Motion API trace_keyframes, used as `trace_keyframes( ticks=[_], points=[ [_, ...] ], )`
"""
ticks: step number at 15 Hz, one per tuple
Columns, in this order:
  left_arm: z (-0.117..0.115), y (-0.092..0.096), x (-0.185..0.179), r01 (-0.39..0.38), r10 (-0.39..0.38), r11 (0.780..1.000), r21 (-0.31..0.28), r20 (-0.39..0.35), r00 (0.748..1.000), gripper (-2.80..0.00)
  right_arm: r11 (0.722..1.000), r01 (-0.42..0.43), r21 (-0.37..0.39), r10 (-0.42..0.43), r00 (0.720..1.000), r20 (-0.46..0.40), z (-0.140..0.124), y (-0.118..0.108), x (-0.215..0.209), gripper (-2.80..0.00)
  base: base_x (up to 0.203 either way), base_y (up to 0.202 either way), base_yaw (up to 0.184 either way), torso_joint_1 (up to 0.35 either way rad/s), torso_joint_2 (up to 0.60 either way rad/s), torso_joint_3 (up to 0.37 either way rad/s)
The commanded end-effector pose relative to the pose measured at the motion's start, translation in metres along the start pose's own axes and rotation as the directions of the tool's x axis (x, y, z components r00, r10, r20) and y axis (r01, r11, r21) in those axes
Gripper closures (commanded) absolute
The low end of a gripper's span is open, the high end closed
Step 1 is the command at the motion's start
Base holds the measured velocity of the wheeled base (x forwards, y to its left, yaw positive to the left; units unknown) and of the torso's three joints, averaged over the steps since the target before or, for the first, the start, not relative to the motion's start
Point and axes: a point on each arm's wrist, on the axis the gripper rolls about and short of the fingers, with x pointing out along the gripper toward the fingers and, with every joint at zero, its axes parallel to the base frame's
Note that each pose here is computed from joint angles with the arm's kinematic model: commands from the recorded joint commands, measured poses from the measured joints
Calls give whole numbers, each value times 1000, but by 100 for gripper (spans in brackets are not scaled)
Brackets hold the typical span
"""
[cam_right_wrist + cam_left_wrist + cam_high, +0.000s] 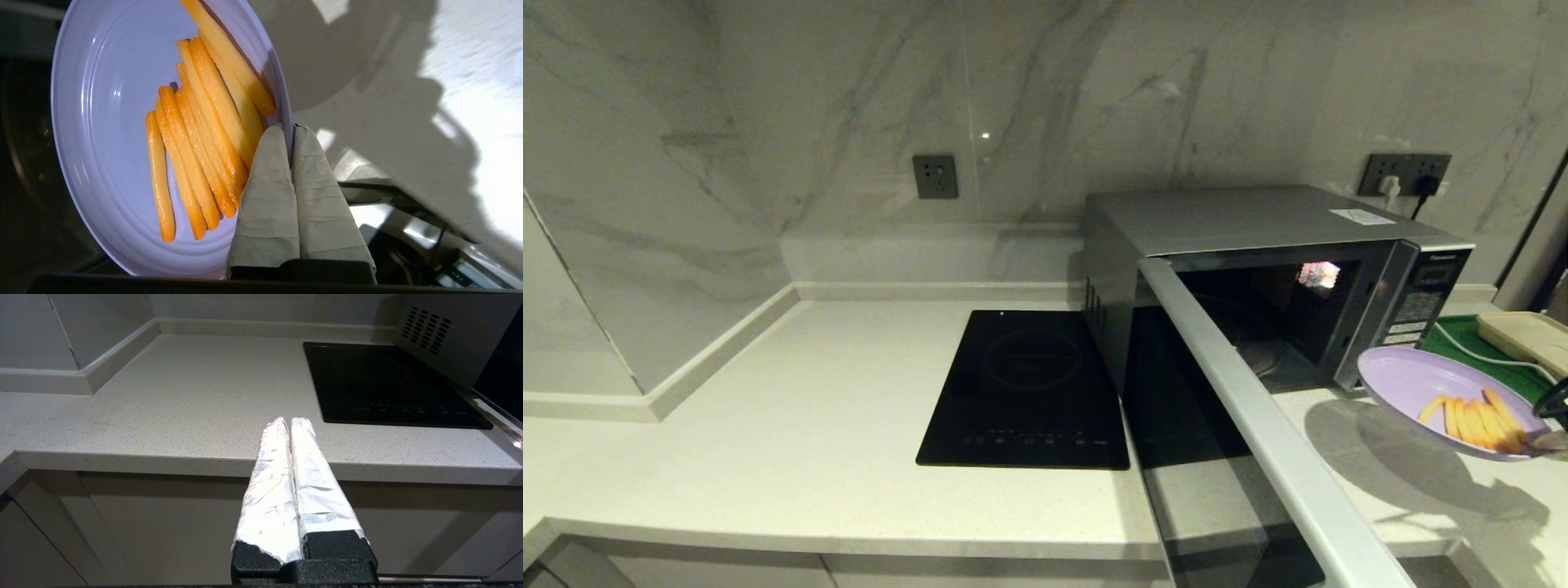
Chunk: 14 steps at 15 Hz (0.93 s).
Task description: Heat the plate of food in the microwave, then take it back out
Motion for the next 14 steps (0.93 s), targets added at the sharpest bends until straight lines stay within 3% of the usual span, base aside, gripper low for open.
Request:
trace_keyframes(
  ticks=[1,7,11,14],
  points=[
    [0,0,0,0,0,1000,-1,1,1000,0,998,41,53,-41,999,3,16,-22,7,0,0,0,0,0,0,0],
    [0,0,0,-1,1,1000,-1,1,1000,0,987,87,136,-91,996,19,52,-88,32,0,0,0,0,0,0,0],
    [0,0,0,0,0,1000,-1,1,1000,0,978,119,173,-122,993,4,65,-128,61,0,0,0,0,0,0,0],
    [0,0,0,-1,1,1000,-1,1,1000,0,979,108,172,-106,994,-24,65,-147,71,0,0,0,0,0,0,0]
  ],
)
